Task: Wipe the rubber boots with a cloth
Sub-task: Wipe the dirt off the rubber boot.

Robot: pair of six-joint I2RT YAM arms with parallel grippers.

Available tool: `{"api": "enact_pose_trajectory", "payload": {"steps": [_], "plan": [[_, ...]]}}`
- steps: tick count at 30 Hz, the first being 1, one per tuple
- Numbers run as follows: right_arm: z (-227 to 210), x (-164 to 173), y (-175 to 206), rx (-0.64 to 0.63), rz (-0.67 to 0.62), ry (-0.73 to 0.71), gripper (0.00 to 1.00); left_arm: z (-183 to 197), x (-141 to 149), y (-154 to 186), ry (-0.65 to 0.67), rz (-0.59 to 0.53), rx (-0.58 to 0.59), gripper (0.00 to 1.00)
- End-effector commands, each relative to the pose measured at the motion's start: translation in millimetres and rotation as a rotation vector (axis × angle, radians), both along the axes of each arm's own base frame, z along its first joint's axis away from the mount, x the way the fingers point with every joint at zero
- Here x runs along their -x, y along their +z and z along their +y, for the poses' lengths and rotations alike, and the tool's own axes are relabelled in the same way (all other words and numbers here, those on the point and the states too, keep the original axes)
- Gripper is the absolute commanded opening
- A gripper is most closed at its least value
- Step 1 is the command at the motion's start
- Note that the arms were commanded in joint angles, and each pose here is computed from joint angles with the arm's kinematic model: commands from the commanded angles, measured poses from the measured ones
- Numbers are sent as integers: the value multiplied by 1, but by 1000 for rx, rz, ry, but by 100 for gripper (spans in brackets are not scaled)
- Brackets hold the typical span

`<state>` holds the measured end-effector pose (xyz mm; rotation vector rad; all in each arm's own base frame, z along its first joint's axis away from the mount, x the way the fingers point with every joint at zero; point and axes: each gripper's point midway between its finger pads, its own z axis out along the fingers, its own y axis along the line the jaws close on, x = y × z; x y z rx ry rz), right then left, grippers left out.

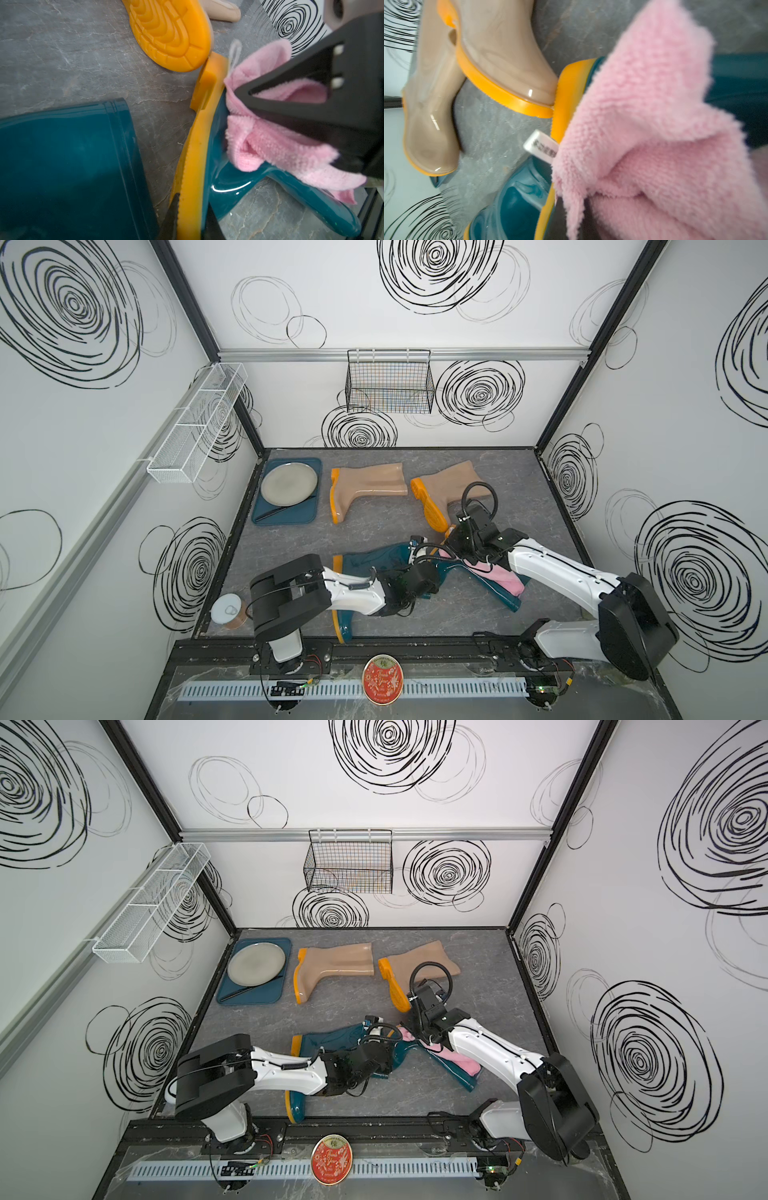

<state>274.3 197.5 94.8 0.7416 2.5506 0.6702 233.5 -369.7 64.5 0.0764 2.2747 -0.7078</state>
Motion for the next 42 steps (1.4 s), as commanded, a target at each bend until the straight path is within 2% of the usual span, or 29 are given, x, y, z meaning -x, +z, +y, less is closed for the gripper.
{"api": "enact_pose_trajectory", "payload": {"steps": [1, 6, 9, 12, 14, 16, 18, 20, 24, 26, 30, 33, 36, 40, 42], "plan": [[-7, 13, -3, -50, -2, -65, 0, -5, 1, -2, -7, 9, 4, 0], [-92, 71, -37, 130, 110, -254, 0, -5, 3, -1, -3, 5, -2, 0], [-131, 97, -35, 259, 106, -288, 0, -7, 4, -1, -15, 7, 1, 0], [-149, 107, -33, 308, 94, -268, 0, -9, 4, 0, -25, 7, -9, 0], [-138, 100, -37, 247, 82, -196, 0, -11, 5, 2, -34, 6, -9, 0], [-106, 80, -29, 92, 16, -84, 0, -12, 6, 6, -50, 2, -3, 0], [-70, 57, -6, -68, -77, 20, 0, -14, 8, 12, -69, -3, 7, 0], [-39, 40, 24, -153, -147, 117, 0, -16, 10, 19, -94, -15, 26, 0], [-1, 26, 57, -155, -157, 258, 0, -20, 15, 32, -136, -34, 67, 0], [9, 23, 57, -183, -150, 289, 0, -21, 18, 38, -158, -39, 92, 9], [13, 17, 47, -250, -199, 279, 0, -17, 22, 42, -177, -38, 115, 19], [-4, 15, 23, -237, -177, 223, 0, -12, 24, 40, -178, -23, 109, 20], [-16, 20, 8, -203, -131, 222, 0, -8, 26, 36, -183, -7, 109, 24], [-16, 32, 0, -97, -137, 279, 0, -4, 27, 38, -189, -8, 102, 36], [-19, 37, -11, -88, -128, 276, 0, -4, 28, 41, -193, -7, 104, 42]]}}
